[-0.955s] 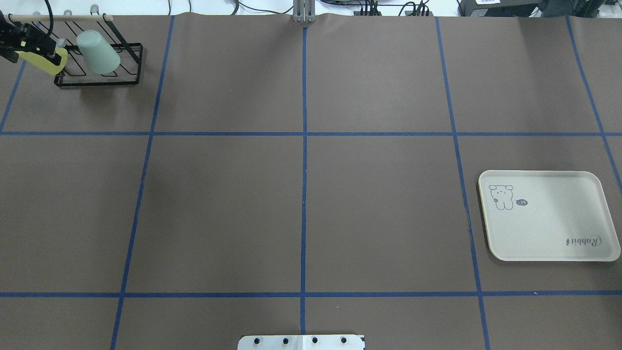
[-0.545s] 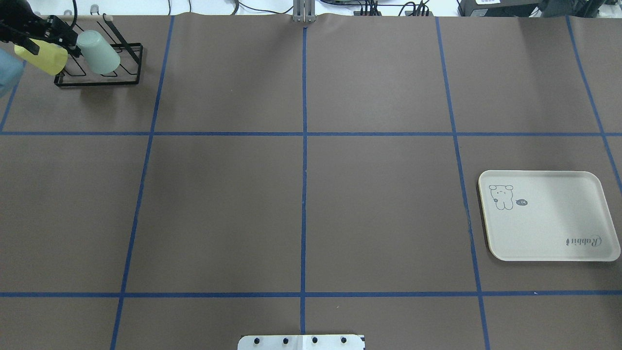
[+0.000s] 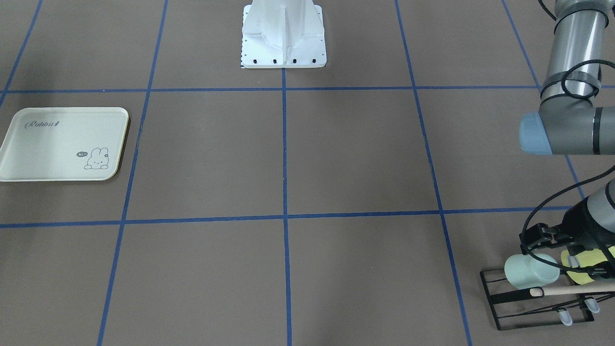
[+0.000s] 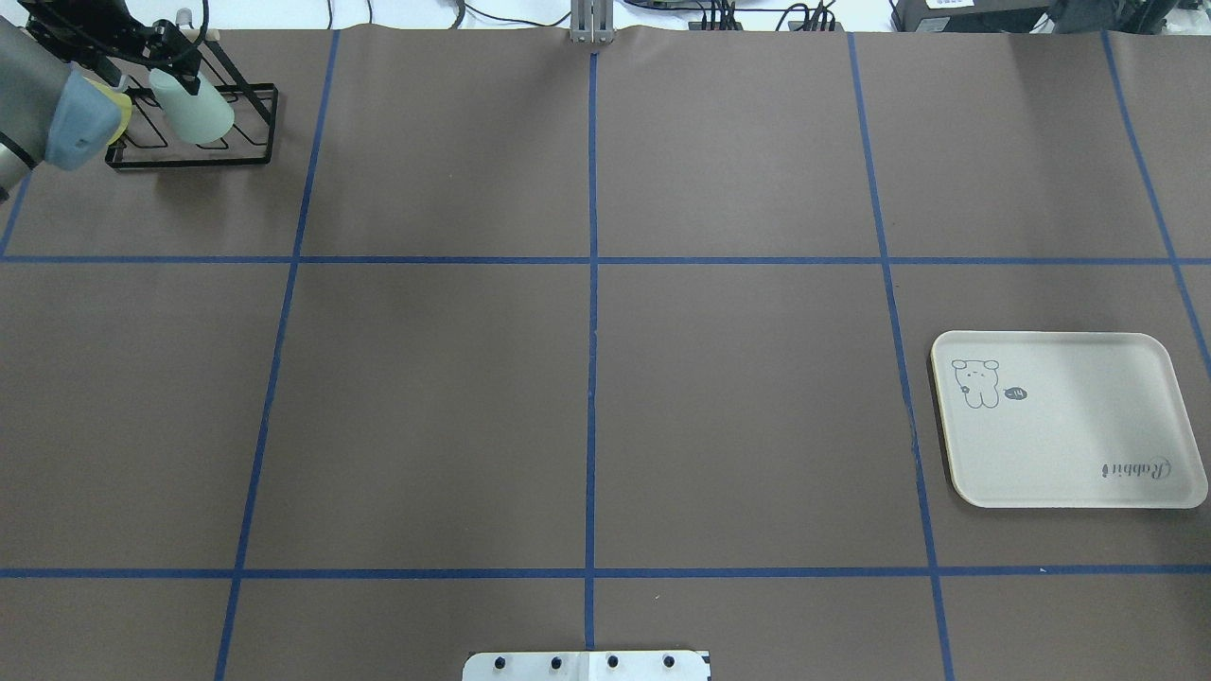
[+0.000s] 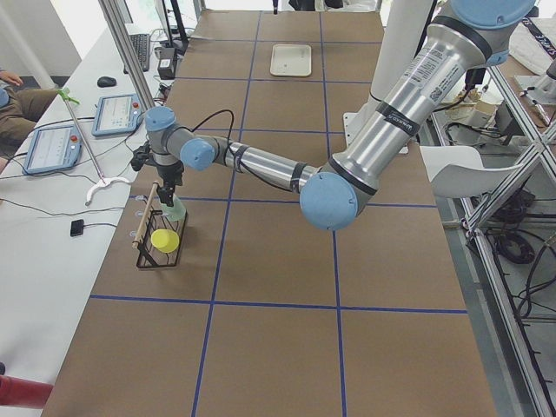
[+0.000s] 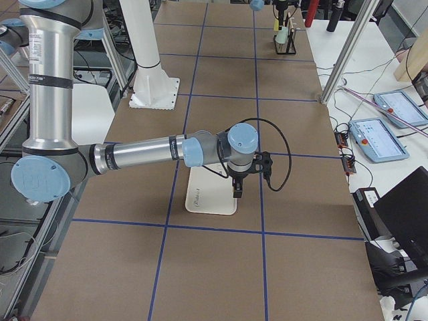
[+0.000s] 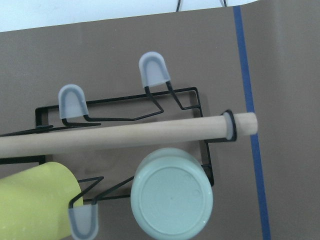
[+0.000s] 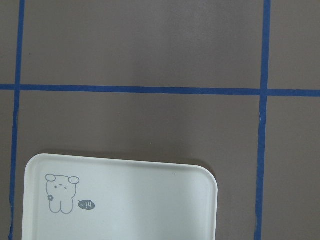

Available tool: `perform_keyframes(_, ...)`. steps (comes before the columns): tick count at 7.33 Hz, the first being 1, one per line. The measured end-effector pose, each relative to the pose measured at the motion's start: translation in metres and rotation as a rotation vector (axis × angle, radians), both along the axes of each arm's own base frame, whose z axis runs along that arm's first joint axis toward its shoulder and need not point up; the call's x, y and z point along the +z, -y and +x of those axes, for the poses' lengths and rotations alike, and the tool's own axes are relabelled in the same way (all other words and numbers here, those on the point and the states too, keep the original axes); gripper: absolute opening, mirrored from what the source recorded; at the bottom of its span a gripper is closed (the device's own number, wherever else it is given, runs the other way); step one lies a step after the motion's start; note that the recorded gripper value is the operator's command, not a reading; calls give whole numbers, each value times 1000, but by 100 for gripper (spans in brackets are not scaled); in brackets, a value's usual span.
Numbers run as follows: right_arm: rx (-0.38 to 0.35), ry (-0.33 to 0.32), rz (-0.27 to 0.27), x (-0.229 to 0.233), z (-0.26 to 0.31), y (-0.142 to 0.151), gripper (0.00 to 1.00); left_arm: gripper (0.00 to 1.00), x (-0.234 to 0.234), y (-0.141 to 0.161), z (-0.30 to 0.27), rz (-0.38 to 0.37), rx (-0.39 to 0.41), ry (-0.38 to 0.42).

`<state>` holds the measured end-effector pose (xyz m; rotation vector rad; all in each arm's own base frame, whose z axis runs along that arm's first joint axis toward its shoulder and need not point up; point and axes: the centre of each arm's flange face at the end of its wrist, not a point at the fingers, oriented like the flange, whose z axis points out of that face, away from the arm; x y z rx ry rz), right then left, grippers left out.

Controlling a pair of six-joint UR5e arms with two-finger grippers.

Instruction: Left arm grabs green cup and hands to right arm on tray

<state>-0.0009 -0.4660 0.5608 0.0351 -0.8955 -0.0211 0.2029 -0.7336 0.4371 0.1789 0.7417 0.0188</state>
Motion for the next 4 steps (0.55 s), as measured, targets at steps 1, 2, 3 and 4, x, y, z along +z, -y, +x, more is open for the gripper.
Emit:
perform_keyframes(1, -1, 0, 0, 0, -1, 0, 100, 98, 3, 5, 6, 2, -9, -6)
perform_keyframes(2, -3, 0, 0, 0, -1, 0, 100, 98, 3, 7, 11, 1, -13, -10)
perform_keyframes(3, -4, 0, 2, 0, -2, 0, 100, 98, 4, 8, 13, 0, -14, -11)
perform_keyframes(4, -6, 0, 2, 1, -3, 0, 100, 98, 6, 8, 15, -4, -12, -10)
